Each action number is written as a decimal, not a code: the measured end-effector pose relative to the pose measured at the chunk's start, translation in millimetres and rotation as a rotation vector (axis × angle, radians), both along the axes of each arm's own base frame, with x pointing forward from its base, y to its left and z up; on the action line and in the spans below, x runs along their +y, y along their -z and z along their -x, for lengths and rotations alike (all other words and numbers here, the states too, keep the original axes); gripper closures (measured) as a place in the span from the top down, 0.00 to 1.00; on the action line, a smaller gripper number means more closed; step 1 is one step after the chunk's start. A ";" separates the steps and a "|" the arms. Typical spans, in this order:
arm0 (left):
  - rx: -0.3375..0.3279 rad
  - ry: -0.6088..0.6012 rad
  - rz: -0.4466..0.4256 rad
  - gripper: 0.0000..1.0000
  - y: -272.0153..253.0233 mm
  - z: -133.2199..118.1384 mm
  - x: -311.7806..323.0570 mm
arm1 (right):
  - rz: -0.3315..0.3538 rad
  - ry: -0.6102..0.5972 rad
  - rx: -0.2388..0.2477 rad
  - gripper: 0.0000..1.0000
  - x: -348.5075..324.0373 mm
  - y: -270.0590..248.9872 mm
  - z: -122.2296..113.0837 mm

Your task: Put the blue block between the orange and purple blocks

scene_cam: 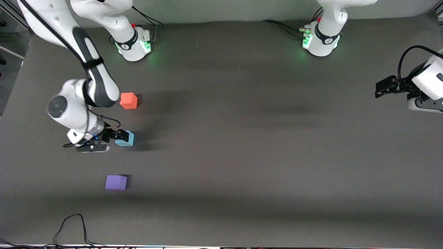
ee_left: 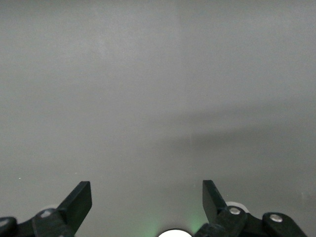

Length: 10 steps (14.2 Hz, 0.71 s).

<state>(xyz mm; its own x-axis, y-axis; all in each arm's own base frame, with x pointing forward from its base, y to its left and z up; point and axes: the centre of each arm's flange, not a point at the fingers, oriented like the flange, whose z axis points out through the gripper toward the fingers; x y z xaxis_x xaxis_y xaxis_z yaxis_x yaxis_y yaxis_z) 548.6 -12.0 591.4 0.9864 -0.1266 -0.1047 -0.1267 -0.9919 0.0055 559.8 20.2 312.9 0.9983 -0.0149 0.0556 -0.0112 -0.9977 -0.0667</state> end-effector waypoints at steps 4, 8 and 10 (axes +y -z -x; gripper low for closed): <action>-0.001 0.000 -0.001 1.00 -0.1 -0.2 0.2 | -0.062 0.015 -0.014 1.00 -23.3 -138.5 25.0; -0.006 0.000 -0.001 1.00 -0.5 -0.7 0.2 | -0.089 -0.013 0.017 1.00 -33.5 -260.4 48.9; -0.008 0.000 -0.001 1.00 -0.7 -0.9 0.2 | -0.089 -0.020 0.002 1.00 -33.8 -286.4 52.0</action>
